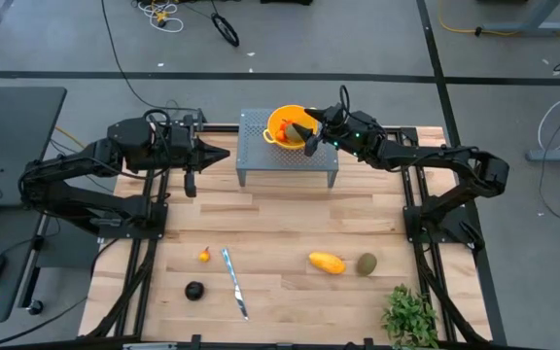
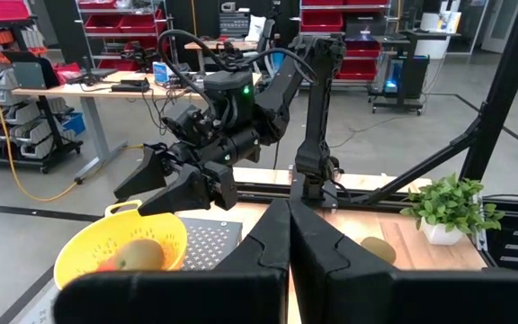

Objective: Pick & Place Fruit
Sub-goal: Put the pear into the yellow colander bowl on the shelf

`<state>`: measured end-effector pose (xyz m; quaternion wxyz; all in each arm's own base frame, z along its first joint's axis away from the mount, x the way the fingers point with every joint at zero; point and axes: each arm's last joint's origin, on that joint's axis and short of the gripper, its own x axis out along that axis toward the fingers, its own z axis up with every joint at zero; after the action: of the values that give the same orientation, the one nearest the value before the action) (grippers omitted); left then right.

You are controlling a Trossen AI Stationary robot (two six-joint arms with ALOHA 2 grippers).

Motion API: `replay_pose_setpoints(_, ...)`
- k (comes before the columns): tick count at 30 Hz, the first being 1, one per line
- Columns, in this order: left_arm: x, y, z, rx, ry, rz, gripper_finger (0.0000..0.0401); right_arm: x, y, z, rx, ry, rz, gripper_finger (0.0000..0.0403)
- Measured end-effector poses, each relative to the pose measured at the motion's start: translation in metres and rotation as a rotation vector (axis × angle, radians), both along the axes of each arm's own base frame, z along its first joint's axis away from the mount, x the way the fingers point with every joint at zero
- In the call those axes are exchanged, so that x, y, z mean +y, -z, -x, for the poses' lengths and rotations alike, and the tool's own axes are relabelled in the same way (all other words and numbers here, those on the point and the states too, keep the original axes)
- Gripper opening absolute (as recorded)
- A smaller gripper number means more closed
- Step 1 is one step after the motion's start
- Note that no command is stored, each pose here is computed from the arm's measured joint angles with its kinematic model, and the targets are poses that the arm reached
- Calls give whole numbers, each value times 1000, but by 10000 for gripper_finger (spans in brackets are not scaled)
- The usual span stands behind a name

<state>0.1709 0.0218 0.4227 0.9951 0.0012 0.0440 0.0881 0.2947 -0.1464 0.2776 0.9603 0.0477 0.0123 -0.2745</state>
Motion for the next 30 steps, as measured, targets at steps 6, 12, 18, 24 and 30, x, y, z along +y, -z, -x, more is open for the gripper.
replay_pose_setpoints(6,0,0,0,0,0,1,1,4,-9,1,-37,-10,32,324)
replay_pose_setpoints(12,0,0,0,0,-2,1,1,15,-22,6,-49,-34,96,324)
replay_pose_setpoints(18,0,0,0,0,-2,1,1,20,-32,11,-73,-43,122,324)
replay_pose_setpoints(24,0,0,0,1,-3,-4,1,22,-33,11,-78,-67,123,321)
replay_pose_setpoints(30,0,0,0,1,-3,-2,1,38,-33,4,-84,-211,124,293)
